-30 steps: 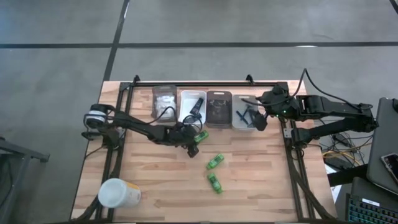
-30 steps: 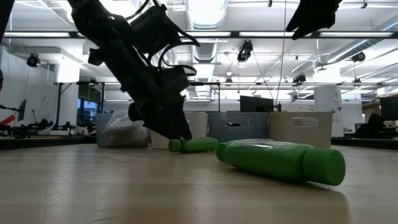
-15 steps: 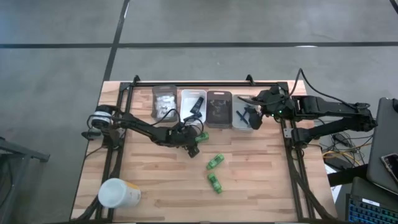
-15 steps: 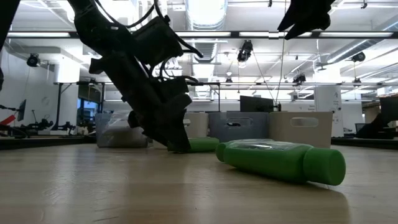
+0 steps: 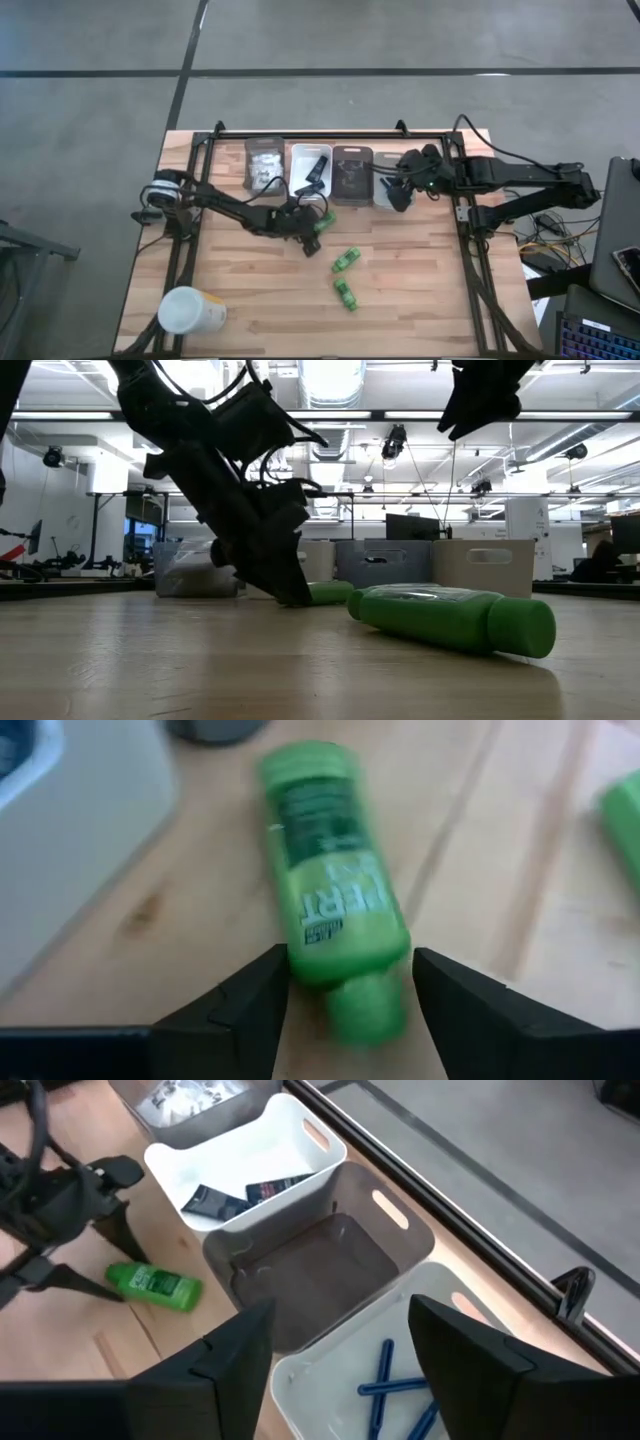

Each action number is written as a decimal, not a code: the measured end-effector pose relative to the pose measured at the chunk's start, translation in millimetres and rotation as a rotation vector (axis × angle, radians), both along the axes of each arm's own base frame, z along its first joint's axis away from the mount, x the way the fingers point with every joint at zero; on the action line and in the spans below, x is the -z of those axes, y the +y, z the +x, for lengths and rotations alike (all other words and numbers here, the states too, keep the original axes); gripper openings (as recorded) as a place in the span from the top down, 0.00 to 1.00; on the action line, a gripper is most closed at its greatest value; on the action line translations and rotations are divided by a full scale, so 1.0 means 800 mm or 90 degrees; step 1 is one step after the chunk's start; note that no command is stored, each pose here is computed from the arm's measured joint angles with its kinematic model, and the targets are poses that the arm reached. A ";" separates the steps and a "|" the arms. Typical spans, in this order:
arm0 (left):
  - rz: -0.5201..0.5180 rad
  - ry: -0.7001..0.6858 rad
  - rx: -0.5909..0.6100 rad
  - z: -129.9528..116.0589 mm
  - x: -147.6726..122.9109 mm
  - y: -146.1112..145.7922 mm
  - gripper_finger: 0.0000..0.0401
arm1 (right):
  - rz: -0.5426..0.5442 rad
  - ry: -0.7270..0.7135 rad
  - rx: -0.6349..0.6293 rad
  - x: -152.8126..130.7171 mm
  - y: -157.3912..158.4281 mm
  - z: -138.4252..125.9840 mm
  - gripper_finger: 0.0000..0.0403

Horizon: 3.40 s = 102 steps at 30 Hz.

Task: Pick & Place Travel size toiletries
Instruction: Put the top shampoo into the right black bin

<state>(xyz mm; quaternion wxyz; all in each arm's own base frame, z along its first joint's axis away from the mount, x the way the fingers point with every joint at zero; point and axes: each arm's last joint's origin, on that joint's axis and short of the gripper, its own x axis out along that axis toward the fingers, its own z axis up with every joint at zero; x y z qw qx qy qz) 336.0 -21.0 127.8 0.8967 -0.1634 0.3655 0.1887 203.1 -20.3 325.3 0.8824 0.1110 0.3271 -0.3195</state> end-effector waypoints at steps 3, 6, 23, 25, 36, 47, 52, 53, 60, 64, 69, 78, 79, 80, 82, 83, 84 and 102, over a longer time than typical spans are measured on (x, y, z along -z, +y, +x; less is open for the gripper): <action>-0.010 -0.014 0.013 0.002 -0.002 -0.005 0.46 | 0.001 0.005 -0.001 0.001 0.000 0.001 0.46; -0.009 -0.022 0.014 0.004 -0.006 -0.007 0.46 | 0.001 0.012 -0.002 0.002 0.000 0.000 0.45; 0.001 -0.063 -0.075 0.012 -0.015 -0.002 0.35 | -0.004 0.061 -0.005 0.006 0.000 -0.009 0.31; 0.016 -0.063 -0.088 0.013 -0.012 -0.001 0.33 | -0.006 0.064 -0.005 0.006 0.000 -0.009 0.29; 0.000 -0.080 -0.078 0.041 0.011 -0.003 0.31 | -0.023 0.079 -0.024 0.006 0.000 -0.009 0.19; 0.029 -0.017 -0.043 0.045 -0.003 -0.004 0.57 | -0.025 0.097 -0.026 0.008 0.000 -0.012 0.10; -0.004 -0.039 -0.024 0.043 -0.023 -0.006 0.62 | -0.025 0.095 -0.025 0.008 0.000 -0.012 0.10; -0.006 -0.050 -0.023 0.044 -0.032 -0.006 0.62 | -0.025 0.093 -0.025 0.007 0.000 -0.013 0.10; 0.007 -0.071 -0.047 0.035 -0.097 0.014 0.60 | -0.034 0.058 -0.017 -0.006 0.000 -0.024 0.10; -0.064 -0.185 -0.162 0.037 -0.135 0.051 0.61 | -0.055 0.026 0.003 -0.018 -0.001 -0.038 0.10; -0.164 -0.387 -0.288 0.051 -0.172 0.112 0.61 | -0.071 -0.014 0.021 -0.030 -0.002 -0.055 0.10; -0.188 -0.385 -0.338 0.085 -0.167 0.148 0.61 | -0.077 -0.033 0.028 -0.036 -0.001 -0.069 0.10; -0.187 -0.373 -0.340 0.091 -0.163 0.148 0.61 | -0.077 -0.033 0.028 -0.036 -0.001 -0.070 0.10; -0.185 -0.364 -0.343 0.097 -0.159 0.149 0.61 | -0.077 -0.032 0.027 -0.036 -0.001 -0.070 0.10; -0.174 -0.329 -0.358 0.105 -0.146 0.151 0.61 | -0.077 -0.032 0.027 -0.036 -0.001 -0.071 0.10; -0.171 -0.316 -0.363 0.109 -0.140 0.152 0.60 | -0.077 -0.033 0.027 -0.036 -0.001 -0.071 0.10; -0.171 -0.308 -0.364 0.112 -0.136 0.154 0.60 | -0.077 -0.032 0.027 -0.036 -0.001 -0.071 0.10; -0.075 -0.187 -0.290 0.084 -0.183 0.127 0.63 | -0.027 -0.052 0.077 -0.030 -0.001 -0.069 0.10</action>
